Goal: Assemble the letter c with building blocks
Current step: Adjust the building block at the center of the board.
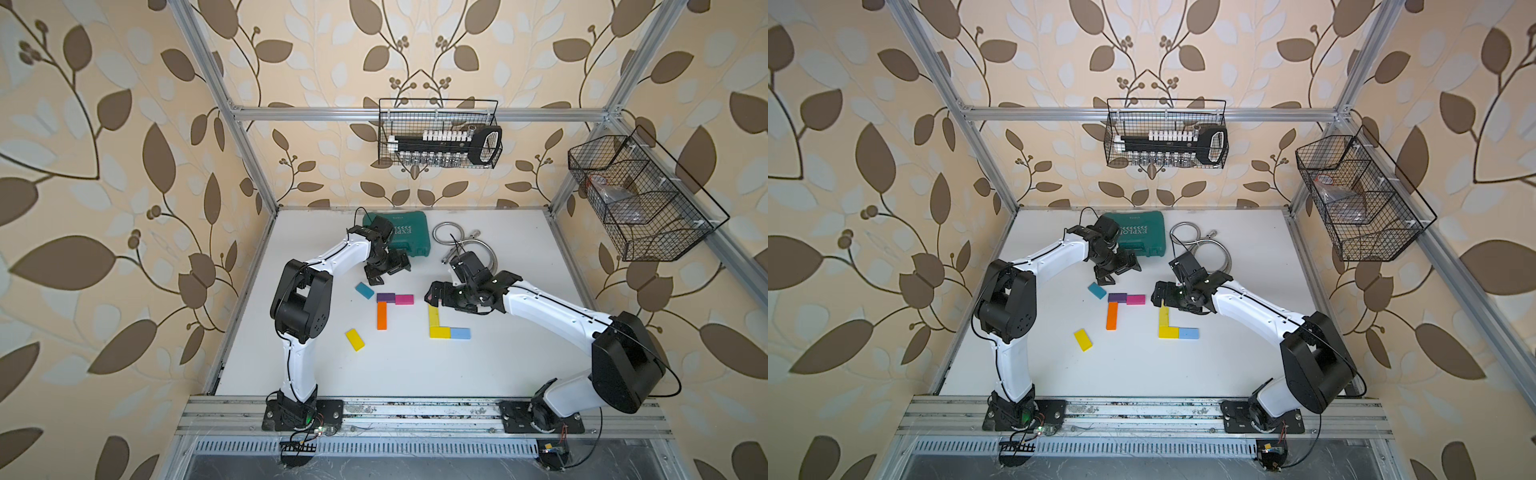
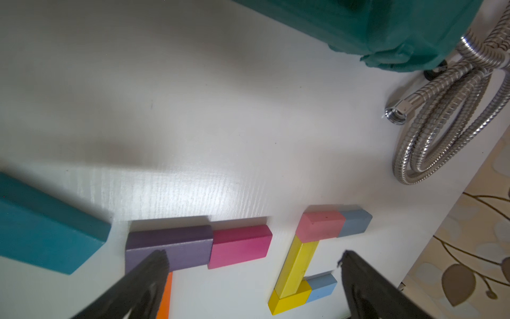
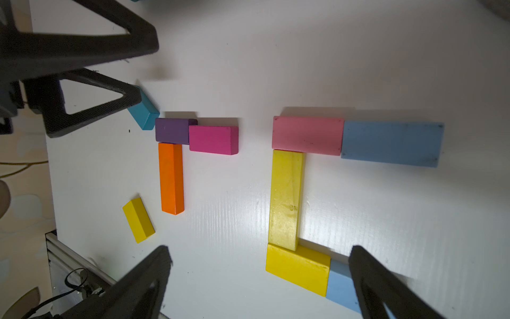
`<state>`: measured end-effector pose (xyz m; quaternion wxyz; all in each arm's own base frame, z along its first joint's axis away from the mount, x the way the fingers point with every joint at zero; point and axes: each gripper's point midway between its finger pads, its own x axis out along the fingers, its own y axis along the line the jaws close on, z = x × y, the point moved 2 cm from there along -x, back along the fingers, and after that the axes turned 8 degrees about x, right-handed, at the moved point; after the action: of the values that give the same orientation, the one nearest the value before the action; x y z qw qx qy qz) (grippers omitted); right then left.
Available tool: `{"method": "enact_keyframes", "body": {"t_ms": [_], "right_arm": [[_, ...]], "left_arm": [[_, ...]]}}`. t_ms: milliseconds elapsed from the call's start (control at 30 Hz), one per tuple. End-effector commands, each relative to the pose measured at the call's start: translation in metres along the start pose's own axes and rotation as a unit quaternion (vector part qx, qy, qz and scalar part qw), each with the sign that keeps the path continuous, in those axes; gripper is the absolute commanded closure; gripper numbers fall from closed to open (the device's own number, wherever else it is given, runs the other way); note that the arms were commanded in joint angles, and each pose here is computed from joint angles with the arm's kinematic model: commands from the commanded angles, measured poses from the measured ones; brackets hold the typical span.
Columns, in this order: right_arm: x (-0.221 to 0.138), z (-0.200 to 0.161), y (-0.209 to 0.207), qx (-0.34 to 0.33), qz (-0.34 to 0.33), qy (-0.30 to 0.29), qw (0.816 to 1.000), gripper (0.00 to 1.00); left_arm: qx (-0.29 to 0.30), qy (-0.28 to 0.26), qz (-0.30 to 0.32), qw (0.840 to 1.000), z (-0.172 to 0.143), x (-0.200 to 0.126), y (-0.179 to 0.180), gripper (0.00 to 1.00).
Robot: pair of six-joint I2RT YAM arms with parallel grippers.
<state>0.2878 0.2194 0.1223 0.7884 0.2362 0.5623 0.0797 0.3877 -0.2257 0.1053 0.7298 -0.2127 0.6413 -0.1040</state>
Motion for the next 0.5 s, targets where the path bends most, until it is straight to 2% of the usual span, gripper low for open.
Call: {"method": "enact_keyframes", "body": {"t_ms": [0,467], "right_arm": [[0.003,-0.004,0.002,0.008,0.009,0.007,1.000,0.01],[0.010,-0.008,0.006,0.003,0.007,0.016,1.000,0.01]], "left_arm": [[0.000,0.003,0.003,1.000,-0.005,0.009,-0.003,0.01],[-0.005,0.018,0.018,1.000,-0.007,0.036,0.002,0.01]]}}
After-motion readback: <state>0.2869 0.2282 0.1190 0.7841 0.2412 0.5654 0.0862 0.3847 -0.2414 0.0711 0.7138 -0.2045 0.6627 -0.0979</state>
